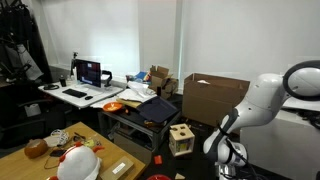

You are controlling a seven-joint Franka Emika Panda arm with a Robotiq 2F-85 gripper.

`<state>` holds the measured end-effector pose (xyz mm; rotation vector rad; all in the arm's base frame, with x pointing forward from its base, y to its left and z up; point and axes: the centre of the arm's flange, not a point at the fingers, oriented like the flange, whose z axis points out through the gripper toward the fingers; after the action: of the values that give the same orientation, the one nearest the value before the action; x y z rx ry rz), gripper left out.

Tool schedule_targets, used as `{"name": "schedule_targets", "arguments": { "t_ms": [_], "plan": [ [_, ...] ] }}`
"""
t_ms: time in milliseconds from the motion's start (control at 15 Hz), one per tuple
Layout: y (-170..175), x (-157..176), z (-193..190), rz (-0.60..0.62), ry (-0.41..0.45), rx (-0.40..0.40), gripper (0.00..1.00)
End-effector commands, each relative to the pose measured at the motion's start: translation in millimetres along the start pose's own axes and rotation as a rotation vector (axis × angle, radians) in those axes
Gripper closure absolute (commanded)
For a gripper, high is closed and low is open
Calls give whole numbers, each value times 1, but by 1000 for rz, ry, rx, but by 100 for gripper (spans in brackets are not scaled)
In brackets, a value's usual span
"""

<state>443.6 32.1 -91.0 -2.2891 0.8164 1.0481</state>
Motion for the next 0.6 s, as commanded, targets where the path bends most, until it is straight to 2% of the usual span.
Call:
{"name": "schedule_targets", "arguments": {
  "t_ms": [0,200,533],
  "plan": [
    [-9,-11,-17,13,0,-80,95],
    [-14,-17,-26,12,19,-133,95],
    [-27,-25,-36,-12,47,-164,95]
  ]
}}
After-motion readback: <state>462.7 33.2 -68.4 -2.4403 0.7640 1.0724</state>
